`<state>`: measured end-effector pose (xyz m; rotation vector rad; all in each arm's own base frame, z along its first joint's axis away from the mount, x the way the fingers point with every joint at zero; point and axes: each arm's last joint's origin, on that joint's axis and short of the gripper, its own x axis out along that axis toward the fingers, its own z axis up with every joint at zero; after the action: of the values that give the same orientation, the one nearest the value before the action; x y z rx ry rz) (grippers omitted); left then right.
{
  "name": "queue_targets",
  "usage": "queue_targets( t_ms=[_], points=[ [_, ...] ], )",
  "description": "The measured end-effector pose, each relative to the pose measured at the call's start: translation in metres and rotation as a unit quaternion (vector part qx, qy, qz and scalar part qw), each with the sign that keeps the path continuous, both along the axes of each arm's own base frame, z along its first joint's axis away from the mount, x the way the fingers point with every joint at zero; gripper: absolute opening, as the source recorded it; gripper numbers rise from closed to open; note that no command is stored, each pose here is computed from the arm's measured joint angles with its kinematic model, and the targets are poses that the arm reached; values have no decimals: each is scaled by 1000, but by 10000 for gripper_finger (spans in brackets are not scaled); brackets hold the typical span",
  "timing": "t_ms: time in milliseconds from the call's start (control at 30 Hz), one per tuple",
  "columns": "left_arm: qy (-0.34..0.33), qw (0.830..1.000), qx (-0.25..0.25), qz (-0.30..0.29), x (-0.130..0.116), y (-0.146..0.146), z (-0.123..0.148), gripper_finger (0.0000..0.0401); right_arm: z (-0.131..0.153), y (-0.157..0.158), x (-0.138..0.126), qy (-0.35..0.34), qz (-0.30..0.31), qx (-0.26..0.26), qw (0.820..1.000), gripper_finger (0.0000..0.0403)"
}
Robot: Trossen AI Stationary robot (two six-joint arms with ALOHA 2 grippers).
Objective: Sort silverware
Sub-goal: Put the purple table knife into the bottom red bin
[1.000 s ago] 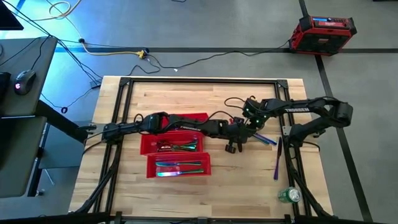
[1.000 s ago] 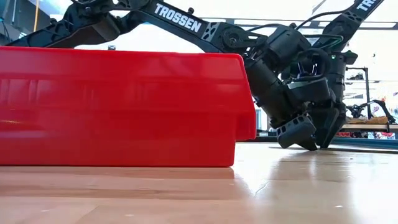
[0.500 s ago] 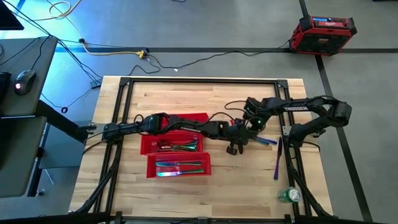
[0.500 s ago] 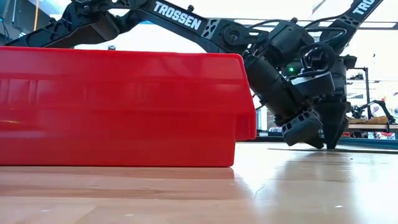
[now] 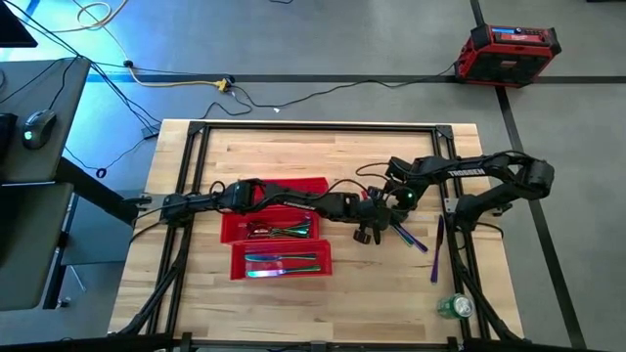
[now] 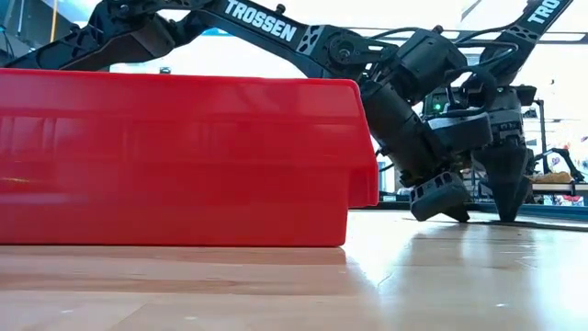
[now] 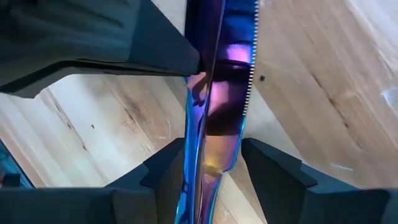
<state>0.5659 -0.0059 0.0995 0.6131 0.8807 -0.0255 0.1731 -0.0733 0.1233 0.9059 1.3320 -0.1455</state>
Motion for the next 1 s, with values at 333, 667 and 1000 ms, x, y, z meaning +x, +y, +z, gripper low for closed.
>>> queue_targets(
  t_ms=[333, 667, 1000],
  points=[
    [-6, 998, -57, -16, 1, 13, -5, 0, -13, 3, -6, -4, -67, 17, 998, 140],
    [-21, 997, -67, -45, 3, 9, -9, 0, -16, 0, 0, -69, -46, 9, 997, 118],
    [-16, 997, -55, -43, 3, 10, -9, 0, -24, 6, -5, -83, -30, -3, 996, 112]
  ],
)
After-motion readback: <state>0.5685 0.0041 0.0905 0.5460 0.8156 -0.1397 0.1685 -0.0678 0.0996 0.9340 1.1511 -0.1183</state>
